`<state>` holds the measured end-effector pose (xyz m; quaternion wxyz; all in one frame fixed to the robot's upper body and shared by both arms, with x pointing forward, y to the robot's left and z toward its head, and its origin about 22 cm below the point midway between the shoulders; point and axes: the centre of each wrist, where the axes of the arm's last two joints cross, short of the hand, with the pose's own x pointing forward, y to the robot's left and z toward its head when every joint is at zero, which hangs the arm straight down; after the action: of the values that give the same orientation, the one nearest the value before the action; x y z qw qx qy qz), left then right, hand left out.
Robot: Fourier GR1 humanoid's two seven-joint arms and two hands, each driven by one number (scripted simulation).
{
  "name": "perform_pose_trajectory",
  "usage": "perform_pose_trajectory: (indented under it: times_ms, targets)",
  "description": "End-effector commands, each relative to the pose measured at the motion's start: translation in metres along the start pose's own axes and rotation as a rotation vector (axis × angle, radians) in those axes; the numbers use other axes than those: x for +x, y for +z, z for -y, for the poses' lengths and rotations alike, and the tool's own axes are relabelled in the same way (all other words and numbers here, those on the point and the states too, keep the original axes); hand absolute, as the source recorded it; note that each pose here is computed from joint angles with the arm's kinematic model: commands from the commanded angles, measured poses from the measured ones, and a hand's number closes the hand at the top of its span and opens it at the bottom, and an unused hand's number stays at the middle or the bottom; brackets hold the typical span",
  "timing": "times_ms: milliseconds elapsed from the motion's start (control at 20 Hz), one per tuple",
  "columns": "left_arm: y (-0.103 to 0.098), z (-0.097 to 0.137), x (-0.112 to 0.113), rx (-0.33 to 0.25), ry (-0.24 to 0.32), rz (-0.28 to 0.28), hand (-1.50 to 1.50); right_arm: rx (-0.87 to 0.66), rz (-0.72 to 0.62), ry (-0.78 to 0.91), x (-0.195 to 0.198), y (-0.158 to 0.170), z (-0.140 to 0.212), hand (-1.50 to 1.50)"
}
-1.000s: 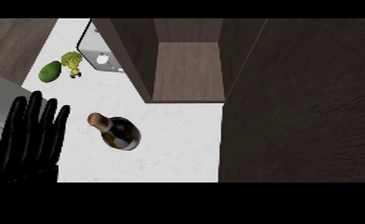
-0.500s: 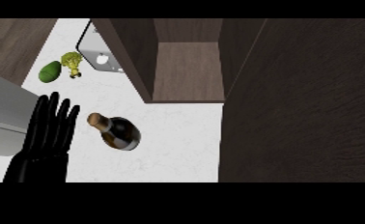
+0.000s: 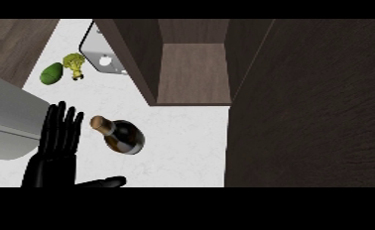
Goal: Pick up the wine, place it into the cabinet and close the cabinet
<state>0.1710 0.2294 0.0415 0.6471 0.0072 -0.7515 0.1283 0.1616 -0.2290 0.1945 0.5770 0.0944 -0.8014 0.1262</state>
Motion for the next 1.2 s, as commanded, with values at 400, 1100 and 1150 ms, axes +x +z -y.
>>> perform_pose_trajectory:
  times_ms: [400,1100,1150]
  targets:
    - [-0.014,-0.029,-0.044,0.007,0.003,-0.026,-1.5,0.025,0.087,-0.014,0.035,0.026,-0.005,-1.5]
    - [-0.011,-0.012,-0.098,-0.034,0.028,-0.056,-1.5,0.007,0.093,-0.019,0.025,0.008,0.003,-1.5]
    - [0.003,-0.03,-0.1,-0.027,0.019,-0.047,-1.5,0.024,0.069,-0.003,0.04,0.032,0.009,-1.5]
